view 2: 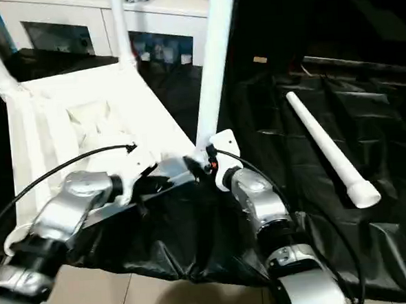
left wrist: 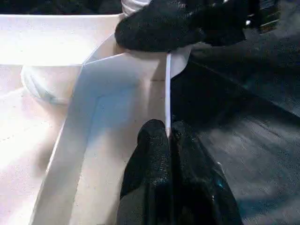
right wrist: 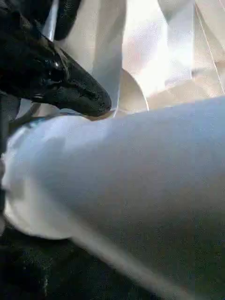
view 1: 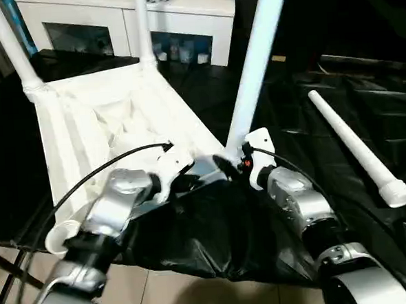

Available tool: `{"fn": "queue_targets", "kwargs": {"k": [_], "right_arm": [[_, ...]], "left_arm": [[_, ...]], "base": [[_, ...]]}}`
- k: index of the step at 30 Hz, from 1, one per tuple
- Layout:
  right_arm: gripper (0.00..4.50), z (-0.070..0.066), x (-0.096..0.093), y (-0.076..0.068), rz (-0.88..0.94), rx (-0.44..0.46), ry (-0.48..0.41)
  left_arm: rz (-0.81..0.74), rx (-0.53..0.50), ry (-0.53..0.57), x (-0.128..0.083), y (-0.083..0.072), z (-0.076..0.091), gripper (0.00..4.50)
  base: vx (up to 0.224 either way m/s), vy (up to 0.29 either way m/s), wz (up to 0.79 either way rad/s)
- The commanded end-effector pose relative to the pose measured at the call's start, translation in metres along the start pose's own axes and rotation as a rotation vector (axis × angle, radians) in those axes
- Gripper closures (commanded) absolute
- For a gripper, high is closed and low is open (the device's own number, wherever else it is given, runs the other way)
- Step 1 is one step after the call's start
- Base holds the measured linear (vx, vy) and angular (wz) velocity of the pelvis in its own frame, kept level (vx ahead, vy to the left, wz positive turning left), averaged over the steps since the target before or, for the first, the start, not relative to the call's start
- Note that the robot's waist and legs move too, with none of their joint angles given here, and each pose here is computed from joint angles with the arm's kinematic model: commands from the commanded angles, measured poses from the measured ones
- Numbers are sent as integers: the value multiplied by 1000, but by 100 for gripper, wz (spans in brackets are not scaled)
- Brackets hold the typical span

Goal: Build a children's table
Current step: Rotate leg to tighten

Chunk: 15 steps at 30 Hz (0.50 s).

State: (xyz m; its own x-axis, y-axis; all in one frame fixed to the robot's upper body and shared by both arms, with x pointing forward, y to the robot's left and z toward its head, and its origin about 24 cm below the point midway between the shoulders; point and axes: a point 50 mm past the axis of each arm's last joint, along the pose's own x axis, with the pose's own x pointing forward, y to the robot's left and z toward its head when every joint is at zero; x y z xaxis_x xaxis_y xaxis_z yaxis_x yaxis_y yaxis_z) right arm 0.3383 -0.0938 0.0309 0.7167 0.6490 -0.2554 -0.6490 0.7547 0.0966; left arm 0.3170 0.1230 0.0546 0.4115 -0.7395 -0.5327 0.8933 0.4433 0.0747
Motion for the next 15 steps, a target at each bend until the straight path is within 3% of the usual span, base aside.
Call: {"fn": "queue_targets", "kwargs": {"k": [1,8,15], "right_arm": [[63,-2,2,18,182,-48,30],[63,-1,-27,17,526,-182,85],[63,-1,-42,14,702,-249,175]], "left_arm": [[-131,49,-102,6,-15,15,450],[-220,79,-87,-13,-9,8,450],[-297,105,-60,-24,-7,4,450]], "base": [[0,0,0],[0,0,0],[0,0,0]]}}
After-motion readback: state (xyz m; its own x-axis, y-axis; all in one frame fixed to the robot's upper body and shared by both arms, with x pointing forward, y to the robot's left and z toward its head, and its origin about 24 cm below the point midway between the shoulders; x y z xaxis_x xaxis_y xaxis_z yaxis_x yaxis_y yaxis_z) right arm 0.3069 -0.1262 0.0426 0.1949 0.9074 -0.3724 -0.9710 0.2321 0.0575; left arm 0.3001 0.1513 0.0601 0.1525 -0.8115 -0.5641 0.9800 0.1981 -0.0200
